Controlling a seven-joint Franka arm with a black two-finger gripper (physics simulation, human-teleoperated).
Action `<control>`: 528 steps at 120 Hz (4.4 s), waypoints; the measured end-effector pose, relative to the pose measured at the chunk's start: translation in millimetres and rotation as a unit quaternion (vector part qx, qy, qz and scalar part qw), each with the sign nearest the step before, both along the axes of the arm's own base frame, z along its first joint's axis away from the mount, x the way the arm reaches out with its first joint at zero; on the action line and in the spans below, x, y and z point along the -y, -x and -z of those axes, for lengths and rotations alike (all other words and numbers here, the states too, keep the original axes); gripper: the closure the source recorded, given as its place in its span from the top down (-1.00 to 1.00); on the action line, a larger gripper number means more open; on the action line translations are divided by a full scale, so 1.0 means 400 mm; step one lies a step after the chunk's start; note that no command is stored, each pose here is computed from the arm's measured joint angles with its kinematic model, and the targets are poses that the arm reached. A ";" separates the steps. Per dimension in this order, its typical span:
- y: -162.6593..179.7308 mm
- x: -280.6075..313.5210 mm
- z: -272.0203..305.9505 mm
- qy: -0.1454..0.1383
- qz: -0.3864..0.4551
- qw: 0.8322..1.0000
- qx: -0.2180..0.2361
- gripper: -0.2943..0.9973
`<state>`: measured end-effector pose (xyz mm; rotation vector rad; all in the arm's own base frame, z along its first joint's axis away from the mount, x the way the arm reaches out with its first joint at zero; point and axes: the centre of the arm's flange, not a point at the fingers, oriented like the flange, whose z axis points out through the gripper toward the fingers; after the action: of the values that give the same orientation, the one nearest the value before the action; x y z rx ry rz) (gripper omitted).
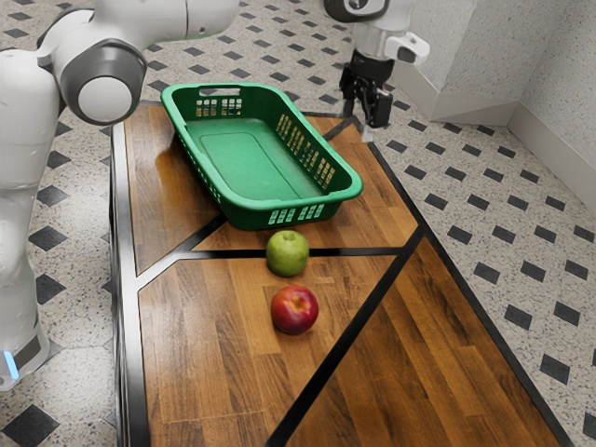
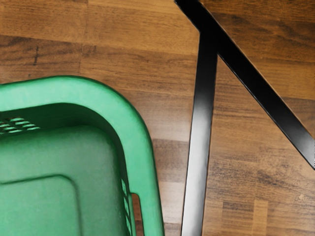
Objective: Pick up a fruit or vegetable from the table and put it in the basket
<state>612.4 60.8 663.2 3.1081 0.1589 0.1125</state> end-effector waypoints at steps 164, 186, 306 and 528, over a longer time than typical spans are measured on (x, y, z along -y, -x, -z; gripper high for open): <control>0.596 0.641 0.305 0.037 0.551 0.834 -0.005 0.54; 0.585 0.575 0.300 0.049 0.543 0.838 0.005 0.54; 0.507 0.562 0.394 0.065 0.577 0.814 0.005 0.54; 0.319 0.563 0.607 0.069 0.573 0.817 0.020 0.10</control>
<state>485.0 -164.5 420.5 2.4884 -1.5592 0.1117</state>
